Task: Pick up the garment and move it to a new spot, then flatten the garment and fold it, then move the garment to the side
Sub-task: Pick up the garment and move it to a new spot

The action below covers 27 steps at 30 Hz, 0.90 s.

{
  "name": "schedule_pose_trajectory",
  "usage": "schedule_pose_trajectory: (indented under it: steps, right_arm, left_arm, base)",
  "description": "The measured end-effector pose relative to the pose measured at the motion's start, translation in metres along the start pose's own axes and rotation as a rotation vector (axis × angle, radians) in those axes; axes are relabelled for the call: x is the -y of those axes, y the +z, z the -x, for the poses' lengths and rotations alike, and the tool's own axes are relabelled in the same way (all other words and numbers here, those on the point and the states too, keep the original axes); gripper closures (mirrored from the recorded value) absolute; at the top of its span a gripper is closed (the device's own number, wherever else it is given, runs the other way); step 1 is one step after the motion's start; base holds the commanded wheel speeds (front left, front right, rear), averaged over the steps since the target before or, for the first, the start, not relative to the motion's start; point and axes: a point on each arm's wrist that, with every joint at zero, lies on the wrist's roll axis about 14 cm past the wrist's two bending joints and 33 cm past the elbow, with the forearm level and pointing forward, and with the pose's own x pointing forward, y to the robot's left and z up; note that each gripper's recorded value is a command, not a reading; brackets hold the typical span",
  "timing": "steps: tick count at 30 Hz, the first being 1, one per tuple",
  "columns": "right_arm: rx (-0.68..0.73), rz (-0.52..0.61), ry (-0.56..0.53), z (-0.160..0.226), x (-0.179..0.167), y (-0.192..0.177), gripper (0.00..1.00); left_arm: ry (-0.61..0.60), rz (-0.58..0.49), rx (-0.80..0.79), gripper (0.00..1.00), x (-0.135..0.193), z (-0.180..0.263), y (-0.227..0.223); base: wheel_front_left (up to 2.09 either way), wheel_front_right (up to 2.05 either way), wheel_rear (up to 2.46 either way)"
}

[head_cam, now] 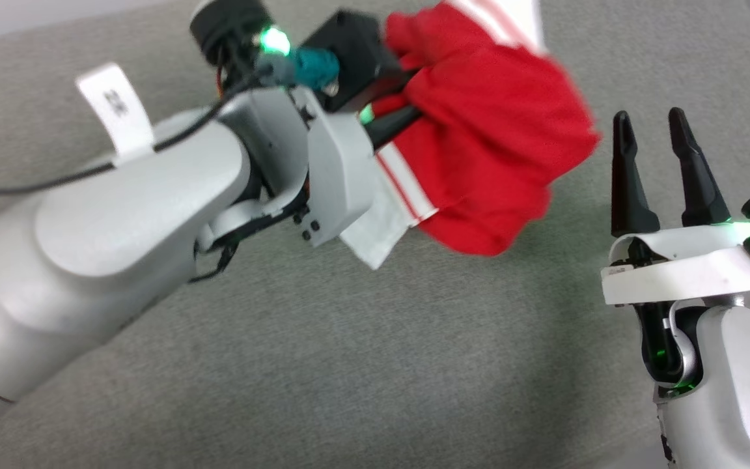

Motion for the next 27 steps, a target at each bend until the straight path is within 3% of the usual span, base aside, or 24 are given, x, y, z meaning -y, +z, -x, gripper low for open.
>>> schedule_pose_trajectory:
  steps: [11,16,27]
  right_arm:
    - [-0.017,-0.026,-0.047,0.009,0.015,-0.002,0.0]
    - [-0.025,-0.024,-0.067,0.012,0.022,-0.004,0.0]
    - [-0.041,-0.024,-0.075,0.011,0.025,-0.01,0.0]
  left_arm:
    - [0.101,0.015,-0.246,1.0,-0.034,-0.015,-0.102]
    - [0.101,0.023,-0.348,1.0,-0.033,-0.015,-0.137]
    - [0.089,0.073,-0.474,1.0,-0.032,-0.013,-0.163]
  base:
    - [0.0,0.0,0.0]
    - [0.0,0.0,0.0]
    - [0.0,0.0,0.0]
